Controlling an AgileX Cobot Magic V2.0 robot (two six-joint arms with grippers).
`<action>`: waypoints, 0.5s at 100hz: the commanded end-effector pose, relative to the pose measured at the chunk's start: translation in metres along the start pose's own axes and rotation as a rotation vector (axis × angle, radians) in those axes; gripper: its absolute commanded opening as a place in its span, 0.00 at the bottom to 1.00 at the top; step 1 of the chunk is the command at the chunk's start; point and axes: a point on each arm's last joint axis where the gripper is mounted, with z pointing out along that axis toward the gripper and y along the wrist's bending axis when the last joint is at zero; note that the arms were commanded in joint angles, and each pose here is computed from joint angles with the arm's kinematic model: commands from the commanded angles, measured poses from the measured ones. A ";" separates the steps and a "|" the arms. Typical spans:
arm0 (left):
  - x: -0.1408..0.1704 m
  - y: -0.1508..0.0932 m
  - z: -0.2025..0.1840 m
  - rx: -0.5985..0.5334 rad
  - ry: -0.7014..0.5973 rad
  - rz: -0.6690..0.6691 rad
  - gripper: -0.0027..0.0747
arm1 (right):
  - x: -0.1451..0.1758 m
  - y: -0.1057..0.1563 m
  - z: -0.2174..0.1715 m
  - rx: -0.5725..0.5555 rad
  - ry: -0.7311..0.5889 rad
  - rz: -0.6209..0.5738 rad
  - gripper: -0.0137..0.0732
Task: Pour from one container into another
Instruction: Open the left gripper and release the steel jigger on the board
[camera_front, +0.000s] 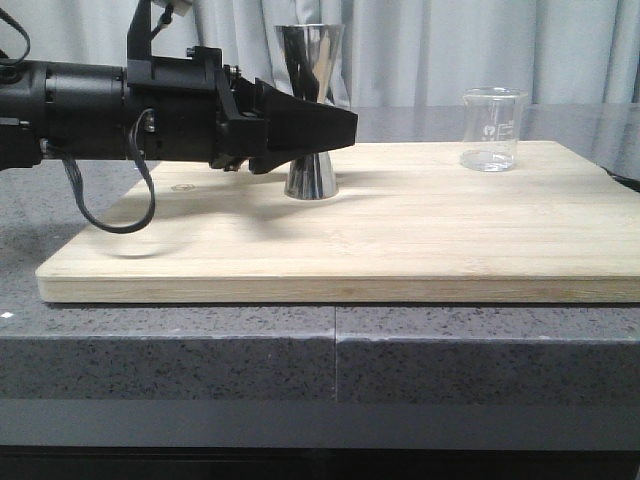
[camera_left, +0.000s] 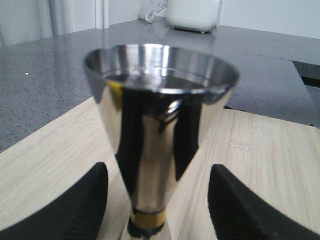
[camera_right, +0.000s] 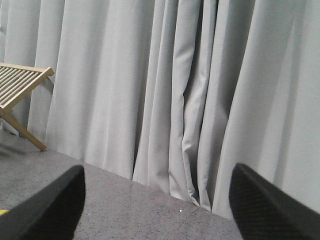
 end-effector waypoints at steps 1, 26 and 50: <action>-0.031 -0.002 -0.004 0.018 -0.122 0.039 0.63 | -0.026 -0.004 0.000 0.013 -0.131 -0.015 0.78; -0.037 -0.004 -0.006 0.011 -0.124 0.057 0.63 | -0.025 -0.004 0.000 0.014 -0.127 -0.015 0.78; -0.042 0.000 -0.015 0.002 -0.094 0.062 0.63 | -0.025 -0.004 0.000 0.015 -0.125 -0.015 0.78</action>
